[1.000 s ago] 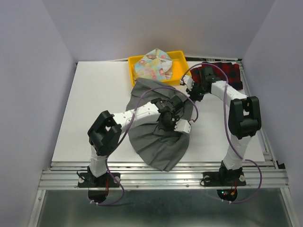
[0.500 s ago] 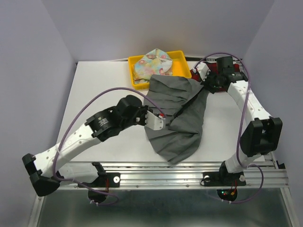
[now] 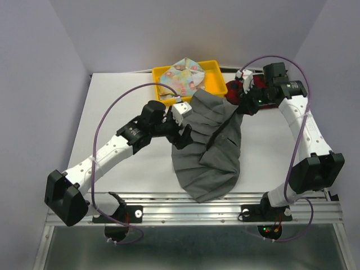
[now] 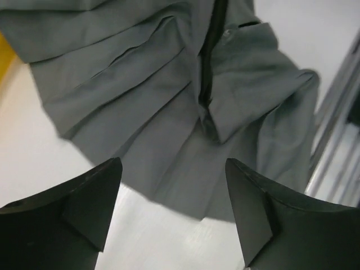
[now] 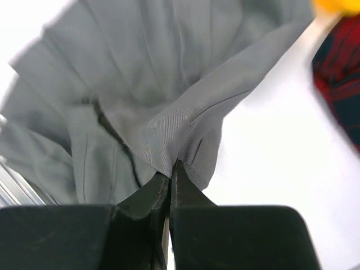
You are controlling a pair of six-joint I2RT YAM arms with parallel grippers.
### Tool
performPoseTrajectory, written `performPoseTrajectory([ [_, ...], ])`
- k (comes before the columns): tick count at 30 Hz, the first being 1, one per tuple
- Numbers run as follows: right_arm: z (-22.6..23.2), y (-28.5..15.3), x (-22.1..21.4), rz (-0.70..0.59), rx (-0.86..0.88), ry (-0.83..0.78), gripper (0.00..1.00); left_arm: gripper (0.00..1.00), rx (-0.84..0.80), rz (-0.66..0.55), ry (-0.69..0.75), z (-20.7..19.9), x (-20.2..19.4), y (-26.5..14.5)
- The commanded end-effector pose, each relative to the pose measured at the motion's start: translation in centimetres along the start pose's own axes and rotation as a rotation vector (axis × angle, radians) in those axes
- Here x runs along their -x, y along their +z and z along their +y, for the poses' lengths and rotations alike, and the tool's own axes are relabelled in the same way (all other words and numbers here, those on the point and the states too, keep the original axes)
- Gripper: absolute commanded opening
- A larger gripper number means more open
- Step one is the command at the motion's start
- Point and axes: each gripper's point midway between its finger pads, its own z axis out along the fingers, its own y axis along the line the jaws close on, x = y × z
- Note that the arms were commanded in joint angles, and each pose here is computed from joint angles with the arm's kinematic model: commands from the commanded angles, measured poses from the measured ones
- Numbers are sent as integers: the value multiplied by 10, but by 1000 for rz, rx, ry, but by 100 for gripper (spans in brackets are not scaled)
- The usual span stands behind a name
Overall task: Fold and stack the skirts
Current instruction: Flatten the skirt out
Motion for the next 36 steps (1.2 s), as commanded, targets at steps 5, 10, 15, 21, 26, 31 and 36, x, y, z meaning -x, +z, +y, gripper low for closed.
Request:
performPoseTrajectory([
  [5, 21, -72, 124, -402, 13, 132, 1, 95, -331, -298, -421, -66, 31, 9],
  [10, 28, -86, 141, -480, 19, 157, 1, 95, -268, -287, -618, -53, 15, 31],
  [15, 30, -95, 148, -504, 11, 146, 1, 96, -293, -300, -564, -58, 4, 27],
  [21, 32, -102, 156, -530, 18, 128, 1, 98, -325, -375, -450, -65, -6, 19],
  [26, 34, -107, 163, -545, 26, 122, 1, 99, -291, -381, -411, -55, -7, 34],
  [31, 35, -108, 165, -549, 34, 120, 1, 98, -287, -436, -341, -51, 6, 40],
  [36, 45, -116, 170, -570, 71, 92, 1, 98, -217, -440, -321, -36, 13, 54],
])
